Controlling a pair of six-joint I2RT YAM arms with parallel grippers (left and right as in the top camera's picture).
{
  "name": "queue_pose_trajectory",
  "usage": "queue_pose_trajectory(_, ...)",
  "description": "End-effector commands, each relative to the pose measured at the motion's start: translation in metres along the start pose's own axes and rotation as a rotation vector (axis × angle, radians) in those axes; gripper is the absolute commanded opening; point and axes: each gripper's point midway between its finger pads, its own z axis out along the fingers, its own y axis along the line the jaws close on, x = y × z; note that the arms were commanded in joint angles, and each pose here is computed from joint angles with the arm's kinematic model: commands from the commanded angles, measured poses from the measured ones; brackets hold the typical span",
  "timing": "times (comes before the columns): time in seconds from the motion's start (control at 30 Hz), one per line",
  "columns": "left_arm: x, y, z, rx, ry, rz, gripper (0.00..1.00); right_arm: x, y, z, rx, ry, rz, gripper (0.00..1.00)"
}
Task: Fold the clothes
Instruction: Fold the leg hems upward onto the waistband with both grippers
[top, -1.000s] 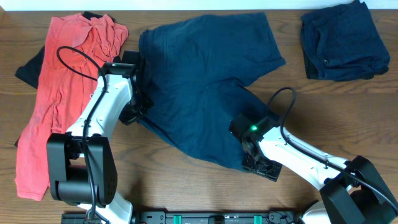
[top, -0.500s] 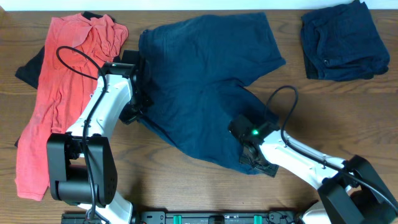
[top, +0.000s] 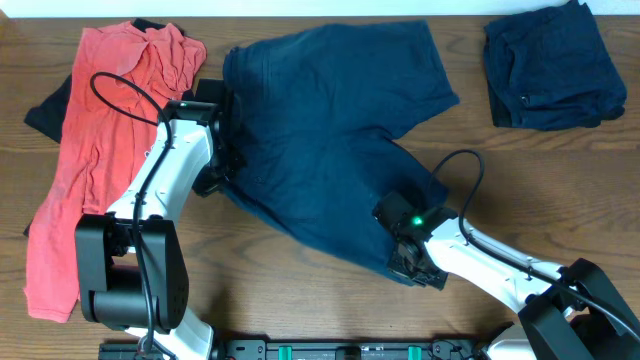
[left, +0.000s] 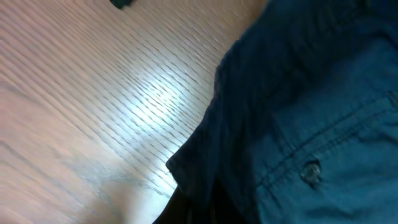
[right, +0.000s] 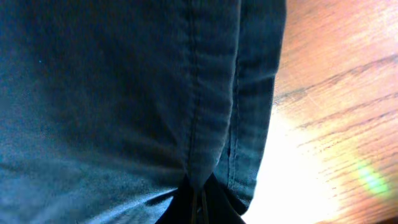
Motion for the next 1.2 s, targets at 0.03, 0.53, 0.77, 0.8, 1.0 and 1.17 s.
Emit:
queue_pose_trajectory(0.03,-0.014,0.015,-0.02,-0.036,-0.106,0.011,0.06,0.002,-0.008,-0.006,0.002,0.034,-0.037,0.01)
queue_pose_trajectory(0.53,0.008,0.043,-0.106,0.091,-0.238,0.021,0.06,-0.109,-0.015,-0.165,-0.305,-0.324,-0.067,0.01)
queue_pose_trajectory(0.77,0.029,0.059,-0.141,0.155,-0.298,0.037,0.06,-0.122,-0.04,-0.226,-0.332,-0.43,-0.091,0.01)
queue_pose_trajectory(0.8,0.033,0.063,-0.146,0.163,-0.305,0.04,0.06,-0.12,-0.043,-0.236,-0.34,-0.447,-0.095,0.01)
queue_pose_trajectory(1.0,0.054,0.079,-0.166,0.205,-0.336,0.064,0.06,-0.101,-0.06,-0.272,-0.37,-0.507,-0.111,0.01)
queue_pose_trajectory(1.17,0.072,0.089,-0.174,0.221,-0.341,0.098,0.06,-0.082,-0.076,-0.291,-0.384,-0.537,-0.119,0.01)
